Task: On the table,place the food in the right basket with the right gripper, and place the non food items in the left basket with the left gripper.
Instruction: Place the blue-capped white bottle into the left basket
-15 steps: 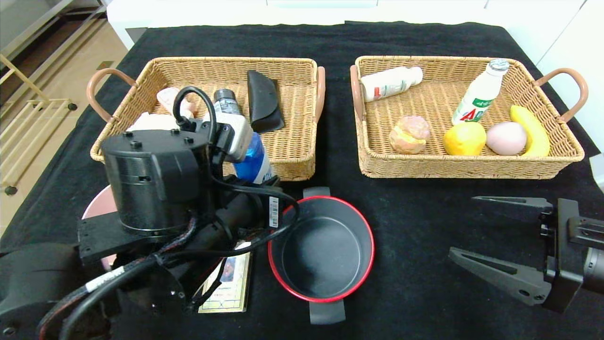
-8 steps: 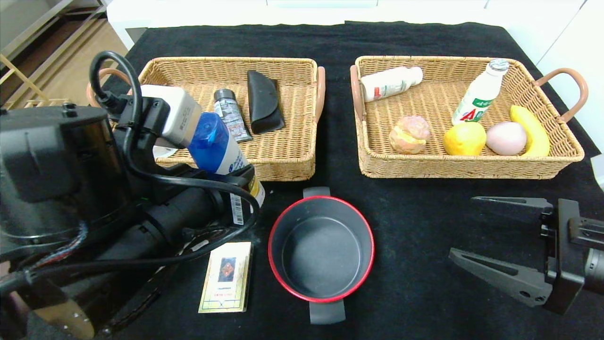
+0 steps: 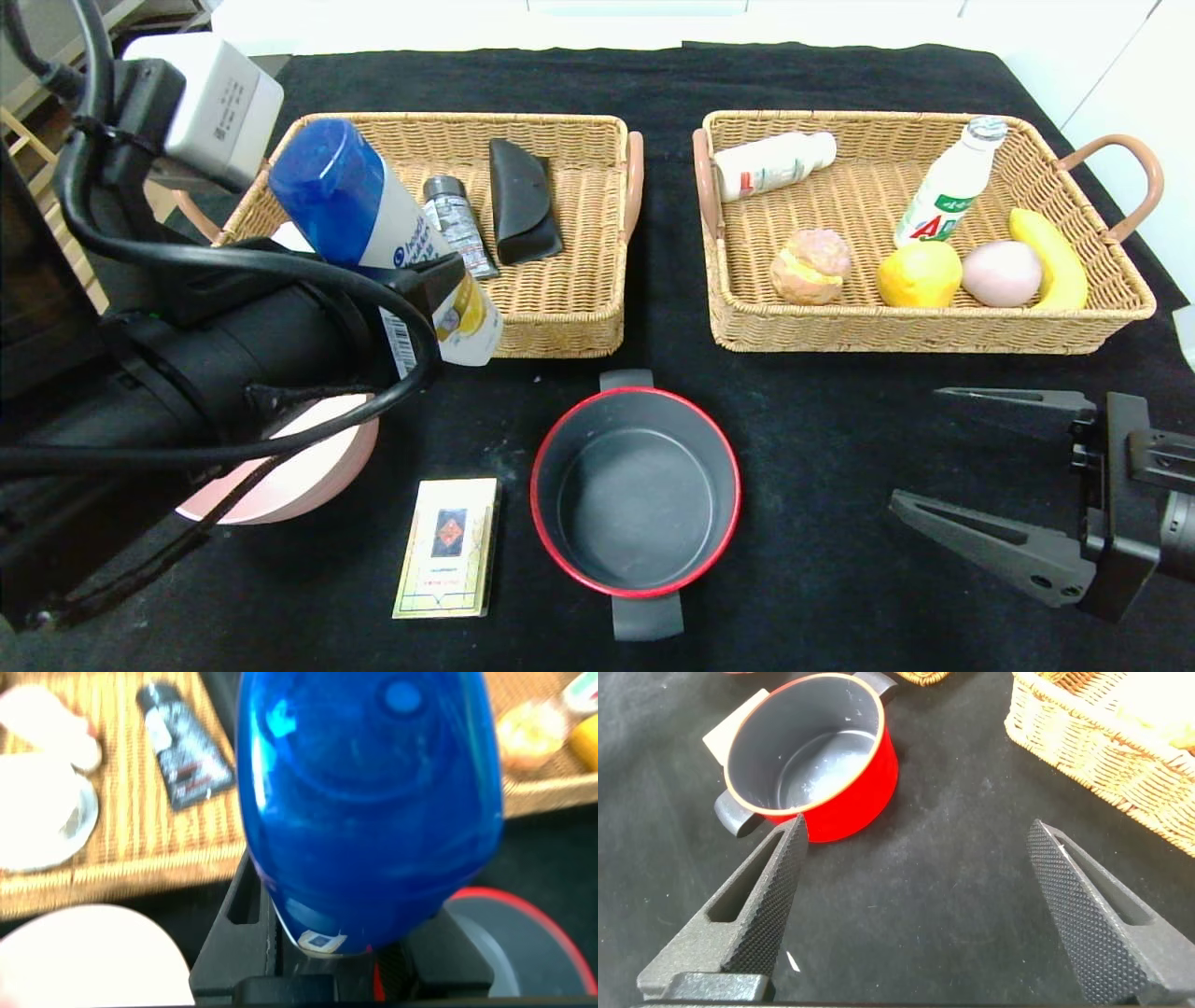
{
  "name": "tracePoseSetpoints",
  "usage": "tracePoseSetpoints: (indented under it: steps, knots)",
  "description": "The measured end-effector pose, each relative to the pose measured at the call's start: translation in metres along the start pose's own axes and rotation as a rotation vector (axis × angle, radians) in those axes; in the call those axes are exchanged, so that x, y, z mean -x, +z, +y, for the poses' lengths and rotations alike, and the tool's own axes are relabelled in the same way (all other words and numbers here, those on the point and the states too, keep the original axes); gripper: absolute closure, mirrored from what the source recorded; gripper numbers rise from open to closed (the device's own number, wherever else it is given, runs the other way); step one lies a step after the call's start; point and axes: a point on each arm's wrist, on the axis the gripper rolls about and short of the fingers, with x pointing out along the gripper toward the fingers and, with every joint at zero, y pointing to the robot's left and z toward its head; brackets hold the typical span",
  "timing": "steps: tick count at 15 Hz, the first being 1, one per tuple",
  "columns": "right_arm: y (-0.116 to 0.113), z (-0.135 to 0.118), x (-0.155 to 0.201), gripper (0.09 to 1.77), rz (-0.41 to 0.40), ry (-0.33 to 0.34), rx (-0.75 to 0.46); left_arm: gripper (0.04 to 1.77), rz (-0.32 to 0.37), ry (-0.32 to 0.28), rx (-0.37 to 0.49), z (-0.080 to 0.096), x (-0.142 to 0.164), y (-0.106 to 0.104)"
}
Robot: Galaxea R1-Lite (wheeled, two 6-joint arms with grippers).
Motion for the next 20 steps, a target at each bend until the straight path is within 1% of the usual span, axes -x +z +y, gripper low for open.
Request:
tracePoseSetpoints:
  steps: [3, 7, 9, 11, 14, 20]
  knots:
    - [0.002, 0.002, 0.001, 0.15, -0.008, 0.005, 0.005, 1.22, -0.037, -0.044, 0.000, 0.005, -0.010, 0.012]
    - [0.004, 0.003, 0.004, 0.15, -0.018, 0.005, 0.011, 1.22, -0.065, -0.041, -0.023, 0.003, -0.028, 0.024]
    - [0.004, 0.003, 0.004, 0.15, -0.020, 0.006, 0.012, 1.22, -0.049, -0.057, -0.033, 0.001, -0.038, 0.028]
    - [0.005, 0.004, 0.005, 0.15, -0.025, 0.005, 0.015, 1.22, -0.026, -0.056, -0.043, -0.001, -0.049, 0.031]
    - [0.006, 0.005, 0.006, 0.15, -0.030, 0.006, 0.018, 1.22, -0.027, -0.063, -0.047, -0.005, -0.067, 0.038]
    - [0.006, 0.005, 0.007, 0.15, -0.033, 0.004, 0.020, 1.22, 0.002, -0.080, -0.061, -0.009, -0.106, 0.040]
